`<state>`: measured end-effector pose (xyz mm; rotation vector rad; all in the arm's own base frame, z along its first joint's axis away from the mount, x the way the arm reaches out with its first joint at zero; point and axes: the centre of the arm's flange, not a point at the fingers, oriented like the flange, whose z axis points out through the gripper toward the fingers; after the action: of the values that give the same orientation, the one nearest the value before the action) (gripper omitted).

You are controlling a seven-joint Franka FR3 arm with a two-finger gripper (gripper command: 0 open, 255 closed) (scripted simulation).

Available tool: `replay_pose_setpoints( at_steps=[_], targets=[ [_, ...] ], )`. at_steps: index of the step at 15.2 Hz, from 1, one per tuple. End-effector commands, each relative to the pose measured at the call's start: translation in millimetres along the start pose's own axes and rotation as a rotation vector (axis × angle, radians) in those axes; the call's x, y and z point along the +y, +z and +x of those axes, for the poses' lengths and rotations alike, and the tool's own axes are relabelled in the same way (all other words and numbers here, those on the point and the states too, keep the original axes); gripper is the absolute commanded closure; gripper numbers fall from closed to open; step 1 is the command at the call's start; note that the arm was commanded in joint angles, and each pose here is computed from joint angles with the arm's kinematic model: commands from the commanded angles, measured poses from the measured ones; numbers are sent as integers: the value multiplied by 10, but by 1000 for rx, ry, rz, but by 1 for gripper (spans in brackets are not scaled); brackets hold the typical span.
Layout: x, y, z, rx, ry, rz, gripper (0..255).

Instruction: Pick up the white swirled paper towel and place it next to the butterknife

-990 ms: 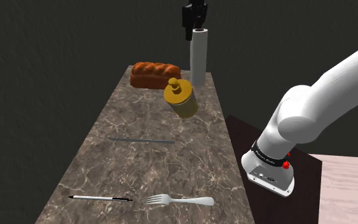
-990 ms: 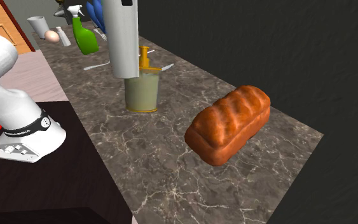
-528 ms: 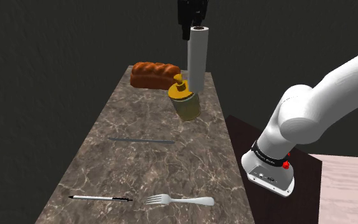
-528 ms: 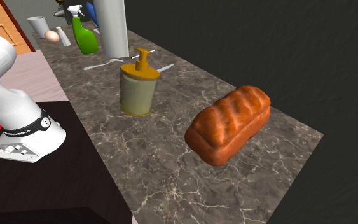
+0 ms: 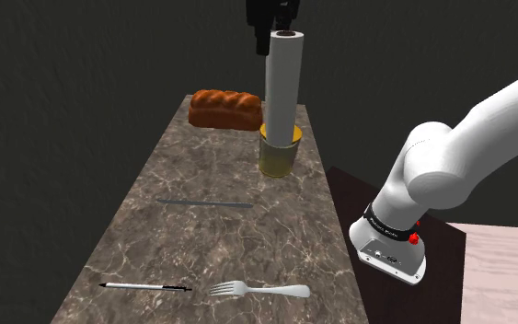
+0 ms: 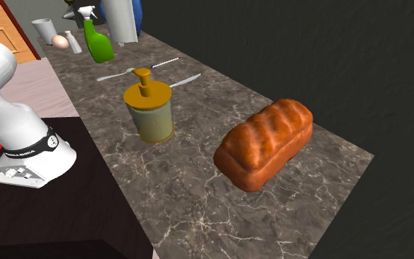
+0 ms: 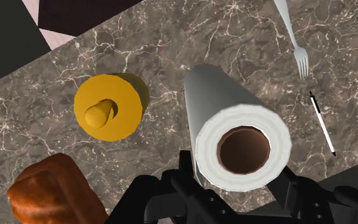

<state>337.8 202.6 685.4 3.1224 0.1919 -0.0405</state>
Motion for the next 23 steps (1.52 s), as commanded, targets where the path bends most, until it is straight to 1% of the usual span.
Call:
replay_pose_setpoints(
  at_steps=[1, 13, 23],
  targets=[
    [-262, -71, -92, -1, 1, 0, 255],
    [-1718, -545, -656, -1, 1, 0, 255],
    [-1724, -17, -642, -1, 1, 0, 255]
  ],
)
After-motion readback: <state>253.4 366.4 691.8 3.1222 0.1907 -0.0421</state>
